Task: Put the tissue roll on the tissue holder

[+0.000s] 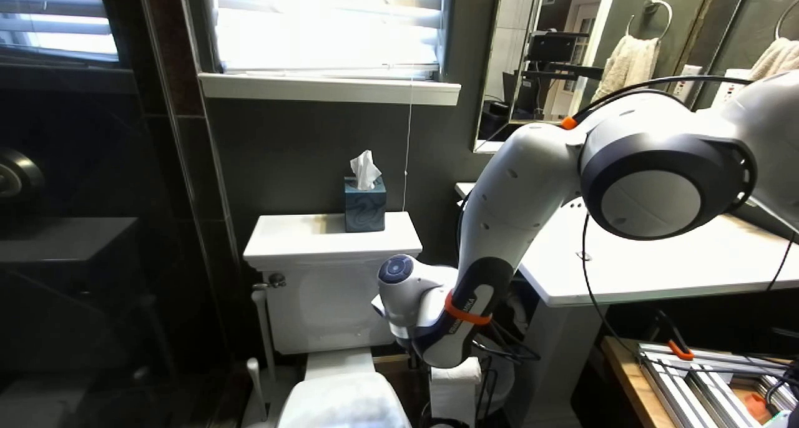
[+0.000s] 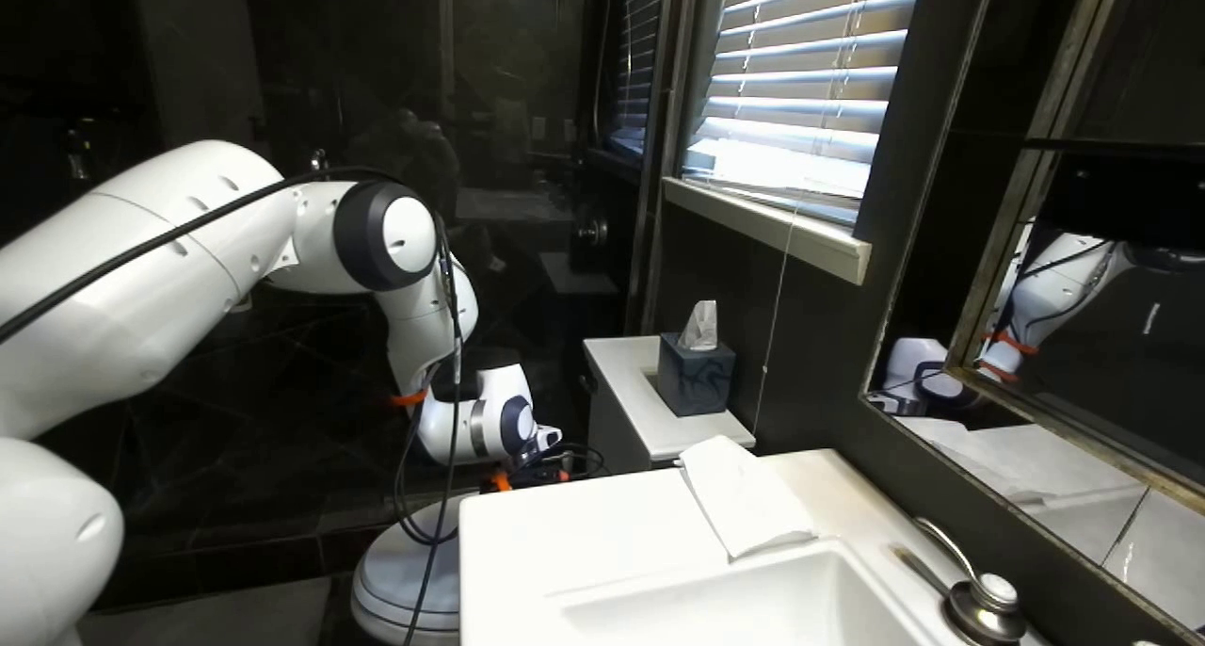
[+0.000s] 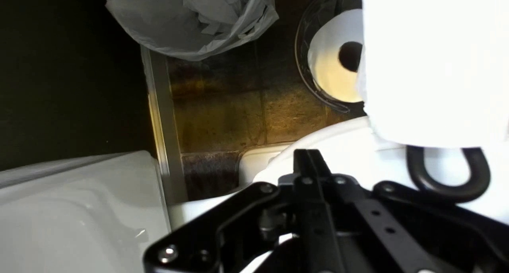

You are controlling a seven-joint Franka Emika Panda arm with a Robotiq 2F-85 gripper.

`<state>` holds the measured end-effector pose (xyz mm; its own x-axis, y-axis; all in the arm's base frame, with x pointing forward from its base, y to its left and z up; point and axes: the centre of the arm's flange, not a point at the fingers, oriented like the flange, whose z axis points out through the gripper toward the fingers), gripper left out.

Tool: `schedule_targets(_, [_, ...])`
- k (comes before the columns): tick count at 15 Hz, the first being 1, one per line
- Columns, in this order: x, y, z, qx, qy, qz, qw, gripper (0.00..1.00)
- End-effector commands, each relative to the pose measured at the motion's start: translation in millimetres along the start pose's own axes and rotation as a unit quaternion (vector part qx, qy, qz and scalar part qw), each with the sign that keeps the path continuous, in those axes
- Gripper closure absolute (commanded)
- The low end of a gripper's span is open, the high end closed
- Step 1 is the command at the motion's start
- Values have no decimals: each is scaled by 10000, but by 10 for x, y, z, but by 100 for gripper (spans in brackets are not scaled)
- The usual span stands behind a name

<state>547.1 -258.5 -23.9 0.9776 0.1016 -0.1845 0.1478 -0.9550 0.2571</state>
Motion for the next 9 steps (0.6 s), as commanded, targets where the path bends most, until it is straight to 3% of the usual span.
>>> schedule_targets(1, [-179,-15,-94,155,232,257,9993,100])
schedule_targets(9, [-339,-52,-198,114,722,738,9946,100])
